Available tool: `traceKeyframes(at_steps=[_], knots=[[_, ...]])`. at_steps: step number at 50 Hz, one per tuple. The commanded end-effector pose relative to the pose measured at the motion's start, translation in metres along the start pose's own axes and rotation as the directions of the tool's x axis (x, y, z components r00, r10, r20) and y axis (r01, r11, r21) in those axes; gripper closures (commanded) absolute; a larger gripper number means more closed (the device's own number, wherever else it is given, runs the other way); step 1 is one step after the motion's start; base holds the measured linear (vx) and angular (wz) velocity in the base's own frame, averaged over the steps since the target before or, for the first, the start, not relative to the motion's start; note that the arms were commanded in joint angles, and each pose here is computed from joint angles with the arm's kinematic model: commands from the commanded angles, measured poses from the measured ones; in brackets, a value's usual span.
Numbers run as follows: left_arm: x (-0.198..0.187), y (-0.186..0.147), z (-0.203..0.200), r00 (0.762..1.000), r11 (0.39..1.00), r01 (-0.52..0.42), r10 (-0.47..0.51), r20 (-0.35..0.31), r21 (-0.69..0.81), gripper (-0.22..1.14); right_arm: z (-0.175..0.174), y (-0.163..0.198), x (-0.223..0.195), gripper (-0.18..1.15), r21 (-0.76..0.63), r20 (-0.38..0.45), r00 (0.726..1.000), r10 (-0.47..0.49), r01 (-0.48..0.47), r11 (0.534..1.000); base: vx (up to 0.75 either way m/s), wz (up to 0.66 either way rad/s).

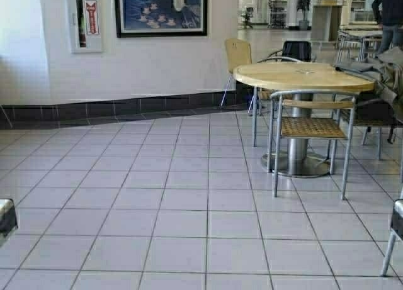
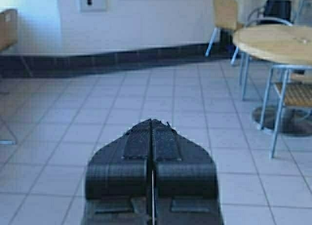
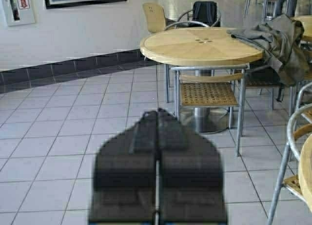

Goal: Push the chairs under the table

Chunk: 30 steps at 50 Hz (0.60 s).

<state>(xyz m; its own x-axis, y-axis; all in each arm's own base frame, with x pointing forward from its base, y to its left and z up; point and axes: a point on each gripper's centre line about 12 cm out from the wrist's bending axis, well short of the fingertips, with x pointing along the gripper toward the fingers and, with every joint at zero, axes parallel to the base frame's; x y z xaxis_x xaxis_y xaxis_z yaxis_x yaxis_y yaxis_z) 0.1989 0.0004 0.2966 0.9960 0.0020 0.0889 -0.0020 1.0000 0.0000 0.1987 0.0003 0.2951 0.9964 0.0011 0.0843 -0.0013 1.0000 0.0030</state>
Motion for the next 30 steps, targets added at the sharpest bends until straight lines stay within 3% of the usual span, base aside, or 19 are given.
traceKeyframes(at_steps=[1,8,30], knots=[[-0.004,0.001,-0.016,0.999,1.000,-0.007,0.007,-0.043,-0.005,0.94,0.001,0.001,-0.001,0.95,0.019,0.003,1.000,0.006,-0.006,1.000,0.02,-0.01],[-0.003,0.006,-0.007,0.999,0.999,-0.033,0.033,-0.011,-0.002,0.89,0.005,0.001,-0.007,0.92,0.022,0.025,1.000,0.006,-0.007,1.000,0.03,-0.01],[-0.005,0.011,-0.008,0.998,0.998,-0.057,0.057,-0.011,-0.003,0.89,0.003,0.001,-0.015,0.92,0.025,0.037,0.999,0.008,-0.009,1.000,0.15,-0.04]])
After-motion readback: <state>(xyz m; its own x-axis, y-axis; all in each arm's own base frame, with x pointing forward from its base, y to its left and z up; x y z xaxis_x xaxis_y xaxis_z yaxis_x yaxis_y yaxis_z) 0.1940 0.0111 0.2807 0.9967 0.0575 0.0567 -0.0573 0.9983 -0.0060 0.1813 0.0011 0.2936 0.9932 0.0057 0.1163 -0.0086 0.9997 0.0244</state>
